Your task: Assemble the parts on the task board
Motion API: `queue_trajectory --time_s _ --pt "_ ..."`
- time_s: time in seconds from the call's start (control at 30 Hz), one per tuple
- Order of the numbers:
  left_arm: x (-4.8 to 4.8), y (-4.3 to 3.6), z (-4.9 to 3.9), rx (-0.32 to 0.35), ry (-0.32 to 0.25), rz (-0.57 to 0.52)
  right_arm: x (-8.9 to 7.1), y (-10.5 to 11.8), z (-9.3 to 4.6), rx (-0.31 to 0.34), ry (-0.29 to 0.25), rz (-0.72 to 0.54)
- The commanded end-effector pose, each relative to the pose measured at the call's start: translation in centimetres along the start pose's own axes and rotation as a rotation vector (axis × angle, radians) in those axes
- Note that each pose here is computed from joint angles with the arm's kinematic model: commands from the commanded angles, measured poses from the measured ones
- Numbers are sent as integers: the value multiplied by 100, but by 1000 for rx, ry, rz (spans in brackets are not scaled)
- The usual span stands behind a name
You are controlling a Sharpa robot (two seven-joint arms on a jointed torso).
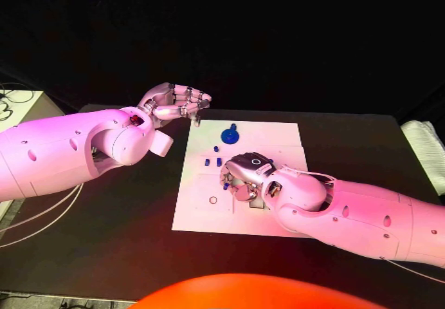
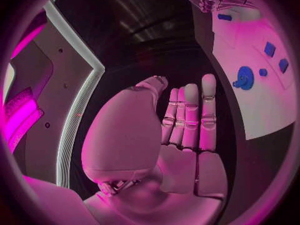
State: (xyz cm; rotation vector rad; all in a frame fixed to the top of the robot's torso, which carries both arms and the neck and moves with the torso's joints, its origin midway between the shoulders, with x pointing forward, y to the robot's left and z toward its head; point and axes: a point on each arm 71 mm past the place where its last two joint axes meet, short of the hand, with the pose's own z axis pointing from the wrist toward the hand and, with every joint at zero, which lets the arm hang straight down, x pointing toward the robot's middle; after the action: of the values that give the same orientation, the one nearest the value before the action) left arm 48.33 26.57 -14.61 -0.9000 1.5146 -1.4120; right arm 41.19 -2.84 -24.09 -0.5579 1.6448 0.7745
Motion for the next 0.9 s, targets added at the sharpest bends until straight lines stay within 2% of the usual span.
queue_trajectory --time_s 0.03,0.43,0.73,0.9 --pt "23 -12 6 6 13 -12 72 19 -6 -26 56 -17" --pt "25 -11 8 5 13 -16 63 -32 -7 -19 27 14" --pt "22 -7 11 2 13 -19 5 -74 -54 -20 -53 48" --pt "14 -3 11 0 14 -20 -46 -102 -146 -22 -95 76"
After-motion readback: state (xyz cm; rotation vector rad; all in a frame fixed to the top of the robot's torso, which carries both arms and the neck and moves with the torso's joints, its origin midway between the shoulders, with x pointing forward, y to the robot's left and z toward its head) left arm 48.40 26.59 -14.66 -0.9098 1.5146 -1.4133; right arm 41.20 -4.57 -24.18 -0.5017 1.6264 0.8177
